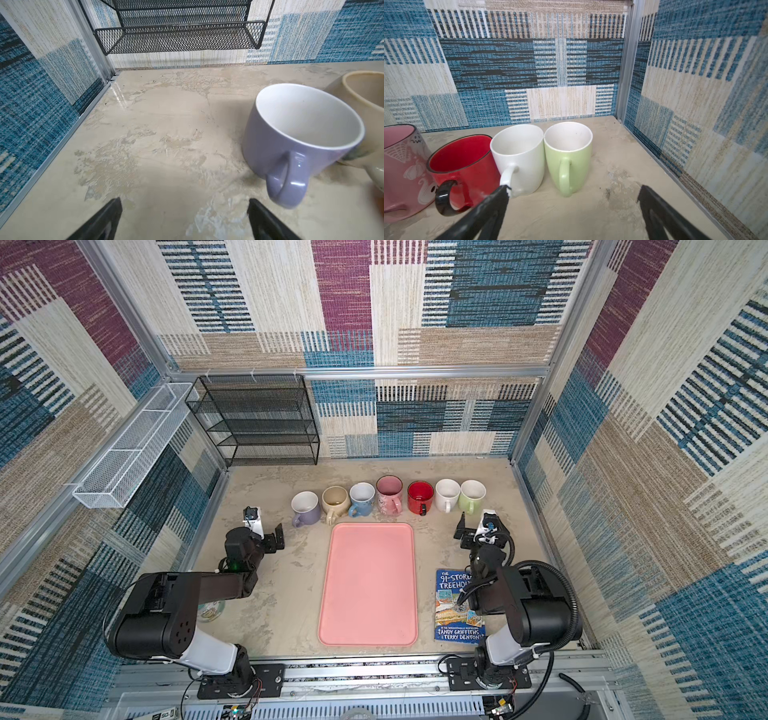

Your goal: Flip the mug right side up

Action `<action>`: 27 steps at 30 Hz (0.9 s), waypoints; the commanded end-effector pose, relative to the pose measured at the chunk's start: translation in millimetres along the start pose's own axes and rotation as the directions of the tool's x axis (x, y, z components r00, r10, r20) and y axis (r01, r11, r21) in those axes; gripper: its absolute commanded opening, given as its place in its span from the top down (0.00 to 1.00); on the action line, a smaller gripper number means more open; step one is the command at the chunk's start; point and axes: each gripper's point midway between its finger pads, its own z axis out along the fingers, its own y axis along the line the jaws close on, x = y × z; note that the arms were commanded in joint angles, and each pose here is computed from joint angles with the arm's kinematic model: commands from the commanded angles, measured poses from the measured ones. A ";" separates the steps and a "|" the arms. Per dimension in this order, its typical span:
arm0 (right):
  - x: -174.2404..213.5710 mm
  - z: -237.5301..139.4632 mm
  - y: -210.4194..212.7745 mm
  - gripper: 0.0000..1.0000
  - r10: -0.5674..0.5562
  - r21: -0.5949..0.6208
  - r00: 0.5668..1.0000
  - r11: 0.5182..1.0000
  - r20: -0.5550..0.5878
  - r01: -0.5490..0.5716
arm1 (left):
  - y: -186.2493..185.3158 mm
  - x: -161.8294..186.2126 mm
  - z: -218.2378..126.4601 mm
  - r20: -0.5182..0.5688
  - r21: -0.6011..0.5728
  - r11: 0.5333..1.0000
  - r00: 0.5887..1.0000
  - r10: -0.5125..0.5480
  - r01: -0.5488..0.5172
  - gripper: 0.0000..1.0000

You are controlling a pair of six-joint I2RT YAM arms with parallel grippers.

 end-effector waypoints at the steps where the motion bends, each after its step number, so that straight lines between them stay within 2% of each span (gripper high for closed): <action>1: 7.8 0.5 7.3 0.00 0.023 -0.043 0.999 0.999 -0.037 -0.024 | -3.2 -1.5 0.1 0.002 0.020 1.000 1.000 -0.017 0.016 0.01; 27: 6.5 -0.2 7.0 0.00 0.023 -0.042 0.999 0.999 -0.030 -0.024 | -2.9 -1.6 -0.3 0.007 0.018 1.000 1.000 -0.015 0.015 0.01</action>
